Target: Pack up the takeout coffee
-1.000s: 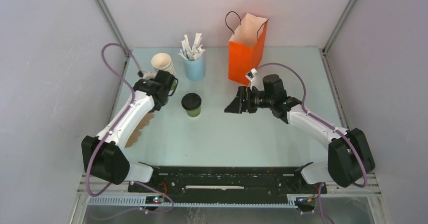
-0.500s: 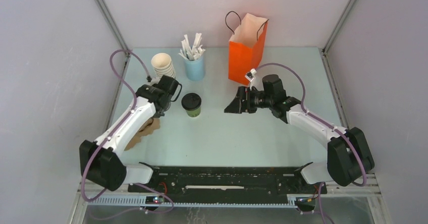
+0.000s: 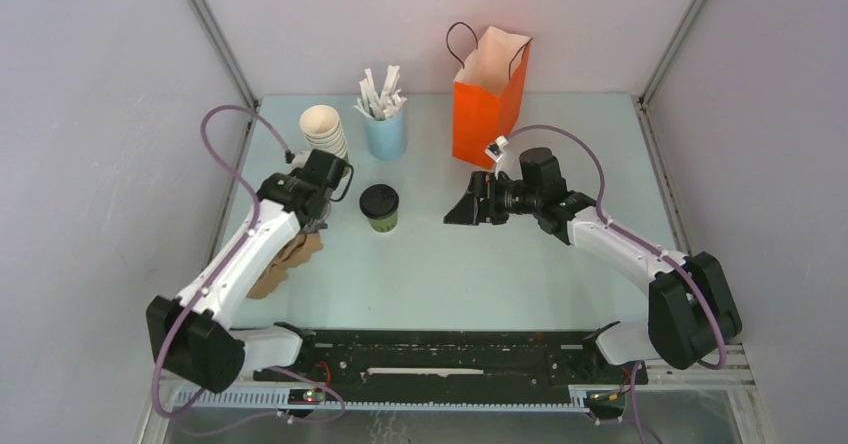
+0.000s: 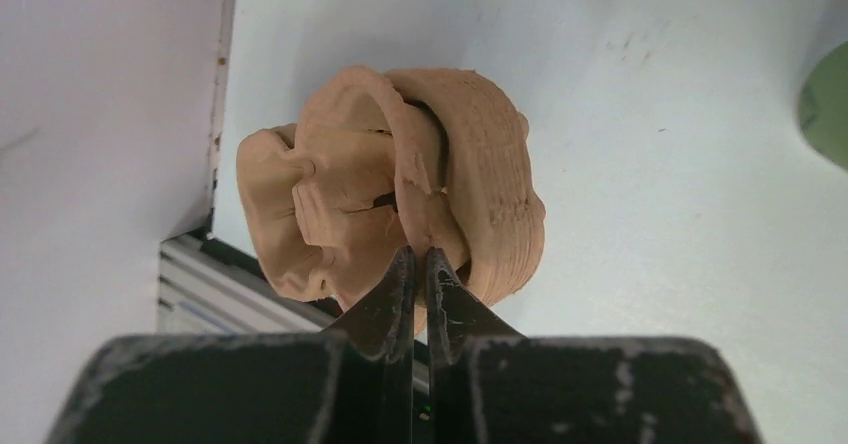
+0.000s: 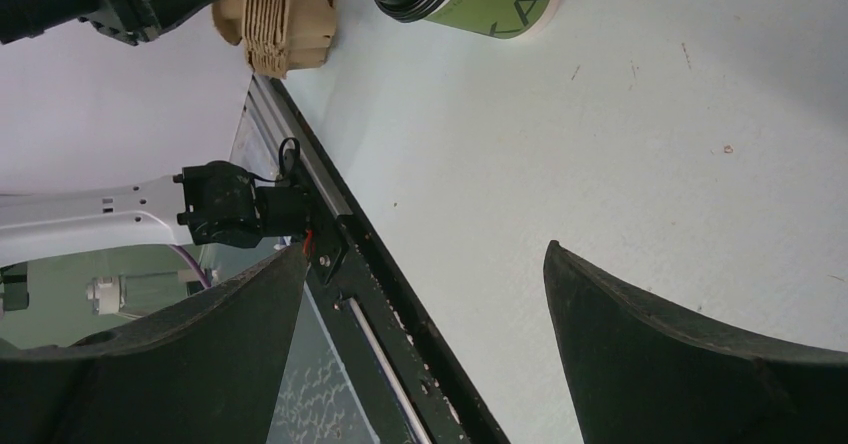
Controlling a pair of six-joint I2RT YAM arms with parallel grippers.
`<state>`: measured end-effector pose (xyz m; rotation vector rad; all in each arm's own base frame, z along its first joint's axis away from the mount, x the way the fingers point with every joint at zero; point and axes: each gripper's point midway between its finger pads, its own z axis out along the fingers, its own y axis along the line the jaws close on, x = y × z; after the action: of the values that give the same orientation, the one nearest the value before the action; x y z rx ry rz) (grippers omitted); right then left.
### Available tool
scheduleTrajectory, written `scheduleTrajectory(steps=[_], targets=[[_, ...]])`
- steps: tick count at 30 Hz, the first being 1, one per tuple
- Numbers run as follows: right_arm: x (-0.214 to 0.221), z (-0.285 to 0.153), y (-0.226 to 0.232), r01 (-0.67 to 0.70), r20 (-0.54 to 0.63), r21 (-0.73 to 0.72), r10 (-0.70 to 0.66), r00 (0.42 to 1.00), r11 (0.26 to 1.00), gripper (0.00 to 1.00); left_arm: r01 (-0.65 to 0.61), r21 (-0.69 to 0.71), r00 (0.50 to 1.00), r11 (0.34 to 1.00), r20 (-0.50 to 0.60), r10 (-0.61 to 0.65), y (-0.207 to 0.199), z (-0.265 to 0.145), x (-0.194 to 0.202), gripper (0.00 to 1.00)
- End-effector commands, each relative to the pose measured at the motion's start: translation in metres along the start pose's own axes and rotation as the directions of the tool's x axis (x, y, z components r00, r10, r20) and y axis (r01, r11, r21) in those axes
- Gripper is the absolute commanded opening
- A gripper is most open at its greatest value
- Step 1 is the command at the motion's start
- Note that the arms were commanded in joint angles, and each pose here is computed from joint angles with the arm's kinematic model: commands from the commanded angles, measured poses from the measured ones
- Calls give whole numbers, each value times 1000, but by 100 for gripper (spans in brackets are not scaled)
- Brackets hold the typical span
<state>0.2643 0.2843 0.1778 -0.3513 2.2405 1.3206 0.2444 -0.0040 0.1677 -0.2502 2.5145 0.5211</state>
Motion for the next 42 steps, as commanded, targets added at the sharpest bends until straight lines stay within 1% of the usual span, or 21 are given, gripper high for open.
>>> scheduleTrajectory(steps=[1,3,6,10,11,12,14,15,17,18,20,25,26,27,28,29,32,34,36,39,42], targets=[[-2,1,7,25,4,-29,-25,1000,999,97,-129,-120,991,984,-40,125,1,11,5,0],[-3,1,7,34,7,-27,-33,999,999,97,-123,-97,992,988,2,124,-8,7,3,0],[-5,-1,5,42,20,-11,-42,999,999,97,-99,-85,994,991,33,102,-9,2,-4,0],[-4,0,6,40,14,-20,-39,999,999,97,-151,-47,989,987,1,151,-21,7,-5,1],[-3,1,5,37,9,-19,-37,999,999,97,-154,-18,988,988,-2,154,-26,6,-4,5],[-3,1,5,37,10,-18,-37,999,999,97,-144,3,990,990,6,144,-28,4,-5,16],[-4,-1,6,43,14,-18,-43,999,999,97,-113,34,993,993,28,112,-27,-2,-7,43],[-4,-1,7,46,17,-18,-46,999,999,97,-91,51,995,995,40,89,-24,-6,-9,53],[-5,-2,8,50,21,-16,-50,999,999,97,-35,92,998,995,47,31,-16,-13,-9,66],[-5,-2,8,51,21,-17,-50,999,999,97,-2,110,999,994,44,-3,-10,-14,-8,72],[-4,-2,9,49,18,-23,-49,999,999,97,69,123,997,990,25,-72,5,-10,-2,78],[-4,-2,12,53,16,-32,-53,998,998,97,207,160,975,965,-115,-191,19,21,23,84],[-4,-2,13,54,16,-34,-54,998,998,97,219,167,970,961,-142,-196,17,26,25,93],[-4,-2,13,56,18,-34,-55,998,998,97,230,172,965,958,-168,-201,15,30,27,98],[-4,-3,13,58,18,-34,-58,998,998,97,243,186,959,952,-195,-207,10,36,30,100],[-4,-3,14,60,20,-33,-59,998,998,97,288,175,942,942,-228,-246,11,44,33,100],[-5,-5,15,67,25,-31,-67,997,997,97,316,130,915,940,-305,-265,12,59,45,93],[-6,-6,15,71,28,-30,-70,997,997,97,329,117,908,937,-311,-280,11,63,48,89],[-6,-6,16,72,29,-31,-71,997,997,97,325,66,901,944,-324,-288,17,68,53,82],[-6,-6,16,73,31,-31,-72,997,997,97,312,33,891,949,-355,-281,20,74,58,73],[-6,-7,17,76,32,-33,-75,997,997,97,313,13,894,950,-342,-290,23,77,58,65]])
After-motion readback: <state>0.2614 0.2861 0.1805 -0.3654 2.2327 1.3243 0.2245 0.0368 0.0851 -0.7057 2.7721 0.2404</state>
